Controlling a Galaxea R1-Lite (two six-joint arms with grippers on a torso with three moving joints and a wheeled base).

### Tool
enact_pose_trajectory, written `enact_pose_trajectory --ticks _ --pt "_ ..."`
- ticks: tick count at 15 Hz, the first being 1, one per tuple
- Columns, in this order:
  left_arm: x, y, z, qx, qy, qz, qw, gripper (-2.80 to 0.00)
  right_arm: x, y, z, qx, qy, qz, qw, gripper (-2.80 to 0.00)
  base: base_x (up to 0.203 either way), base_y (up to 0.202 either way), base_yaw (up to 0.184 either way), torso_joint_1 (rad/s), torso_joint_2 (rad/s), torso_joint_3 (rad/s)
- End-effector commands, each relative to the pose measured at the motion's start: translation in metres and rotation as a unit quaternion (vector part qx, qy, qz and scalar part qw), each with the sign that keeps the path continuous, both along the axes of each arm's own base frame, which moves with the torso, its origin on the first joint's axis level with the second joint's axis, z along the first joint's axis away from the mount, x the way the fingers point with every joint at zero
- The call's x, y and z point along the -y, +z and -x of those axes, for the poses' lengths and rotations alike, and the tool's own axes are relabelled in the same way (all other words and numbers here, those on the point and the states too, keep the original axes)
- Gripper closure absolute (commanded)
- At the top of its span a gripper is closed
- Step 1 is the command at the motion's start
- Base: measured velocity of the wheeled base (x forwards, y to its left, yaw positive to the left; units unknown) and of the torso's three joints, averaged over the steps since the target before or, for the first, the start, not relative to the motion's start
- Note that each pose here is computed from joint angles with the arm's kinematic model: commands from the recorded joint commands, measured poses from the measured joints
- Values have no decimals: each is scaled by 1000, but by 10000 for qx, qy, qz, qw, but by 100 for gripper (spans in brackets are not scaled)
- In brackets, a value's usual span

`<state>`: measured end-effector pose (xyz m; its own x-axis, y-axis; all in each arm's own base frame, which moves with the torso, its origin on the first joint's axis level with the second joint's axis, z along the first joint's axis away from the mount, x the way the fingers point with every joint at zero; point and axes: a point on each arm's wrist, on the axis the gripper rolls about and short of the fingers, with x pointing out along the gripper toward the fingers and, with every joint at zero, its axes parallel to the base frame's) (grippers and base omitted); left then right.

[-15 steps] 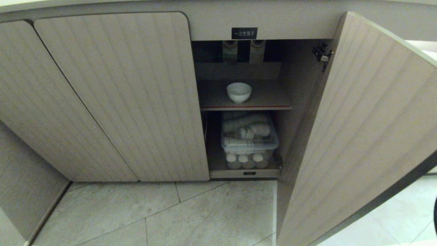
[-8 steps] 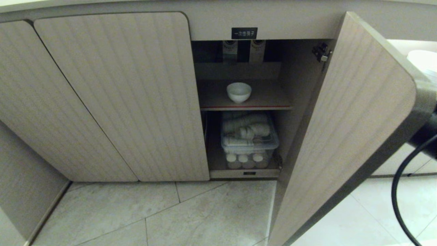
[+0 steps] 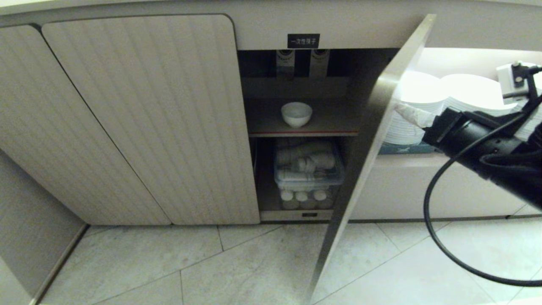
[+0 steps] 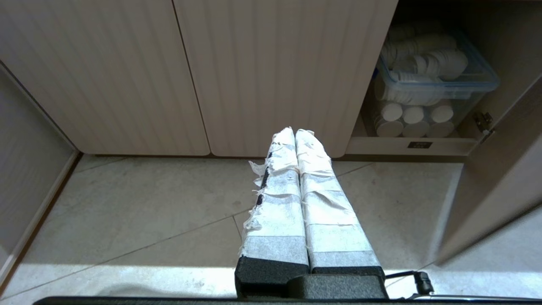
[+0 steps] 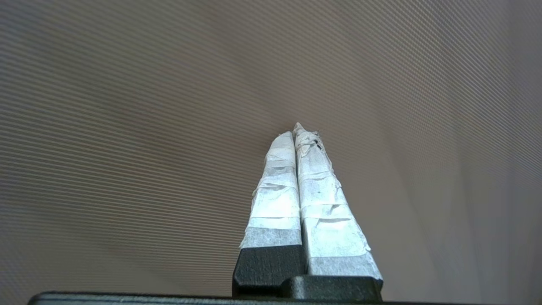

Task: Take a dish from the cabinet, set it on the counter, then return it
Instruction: Close the cabinet door

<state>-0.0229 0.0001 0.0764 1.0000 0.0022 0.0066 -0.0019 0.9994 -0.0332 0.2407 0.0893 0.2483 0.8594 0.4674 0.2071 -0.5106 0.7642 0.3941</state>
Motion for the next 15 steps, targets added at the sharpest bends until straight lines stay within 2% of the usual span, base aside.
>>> enact_pose_trajectory --ticks 1,11,15 --pt "0 0 0 0 4 3 10000 0 -10 -10 -25 -117 30 31 9999 0 0 0 0 0 0 0" --pt "0 0 0 -1 4 3 10000 0 -34 -29 -90 70 29 -38 10000 0 0 0 0 0 0 0" --pt "0 0 0 6 11 3 10000 0 -42 -38 -113 333 12 -105 9994 0 0 0 0 0 0 0"
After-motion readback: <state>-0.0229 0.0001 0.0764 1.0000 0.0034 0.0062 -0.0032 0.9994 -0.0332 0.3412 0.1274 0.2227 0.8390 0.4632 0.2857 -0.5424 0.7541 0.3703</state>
